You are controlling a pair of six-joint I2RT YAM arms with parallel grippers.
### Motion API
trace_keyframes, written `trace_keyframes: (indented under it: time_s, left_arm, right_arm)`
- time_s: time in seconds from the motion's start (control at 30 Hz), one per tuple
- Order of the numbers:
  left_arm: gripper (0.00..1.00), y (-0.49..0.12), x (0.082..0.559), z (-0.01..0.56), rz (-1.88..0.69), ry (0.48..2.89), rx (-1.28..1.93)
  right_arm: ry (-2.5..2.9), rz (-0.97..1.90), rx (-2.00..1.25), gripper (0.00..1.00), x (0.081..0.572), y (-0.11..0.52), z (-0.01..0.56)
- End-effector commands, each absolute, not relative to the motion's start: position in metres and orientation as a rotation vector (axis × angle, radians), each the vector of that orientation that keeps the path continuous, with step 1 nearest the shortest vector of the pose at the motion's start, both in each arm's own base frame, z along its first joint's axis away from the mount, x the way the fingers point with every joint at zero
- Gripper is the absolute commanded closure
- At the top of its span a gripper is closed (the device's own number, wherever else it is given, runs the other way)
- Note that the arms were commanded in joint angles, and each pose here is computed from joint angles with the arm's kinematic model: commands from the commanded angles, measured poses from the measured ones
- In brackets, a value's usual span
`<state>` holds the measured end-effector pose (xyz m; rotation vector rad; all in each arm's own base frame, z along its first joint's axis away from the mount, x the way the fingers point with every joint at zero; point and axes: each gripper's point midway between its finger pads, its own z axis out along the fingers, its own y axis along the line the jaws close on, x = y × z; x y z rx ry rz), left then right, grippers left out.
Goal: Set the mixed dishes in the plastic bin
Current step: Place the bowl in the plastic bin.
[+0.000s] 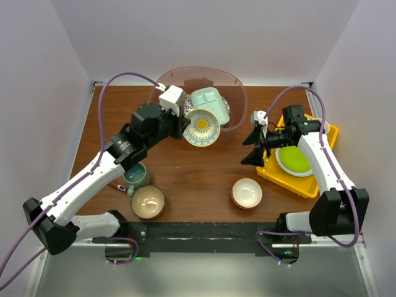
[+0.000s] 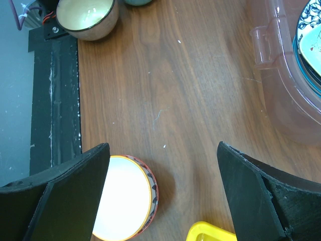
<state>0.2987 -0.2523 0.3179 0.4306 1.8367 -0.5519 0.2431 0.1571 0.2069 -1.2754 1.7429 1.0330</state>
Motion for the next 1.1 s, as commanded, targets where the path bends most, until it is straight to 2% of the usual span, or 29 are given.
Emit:
trace_keyframes:
  time_s: [0.0, 0.47, 1.07]
  left_arm:
    - [1.0, -0.257, 0.313, 0.379, -0.625, 1.658, 0.402]
    - [1.0, -0.252, 0.349, 0.404, -0.725, 1.624, 0.348]
    - [1.0, -0.247, 0.391, 0.401, -0.797, 1.662, 0.29]
  right_arm:
    - [1.671, 1.025, -1.287, 0.08, 0.243, 0.16, 0.217]
    - [1.672, 1.013, -1.29, 0.08, 0.244, 0.159, 0.218]
    - [1.674, 1.005, -1.285, 0.08, 0.244, 0.159, 0.218]
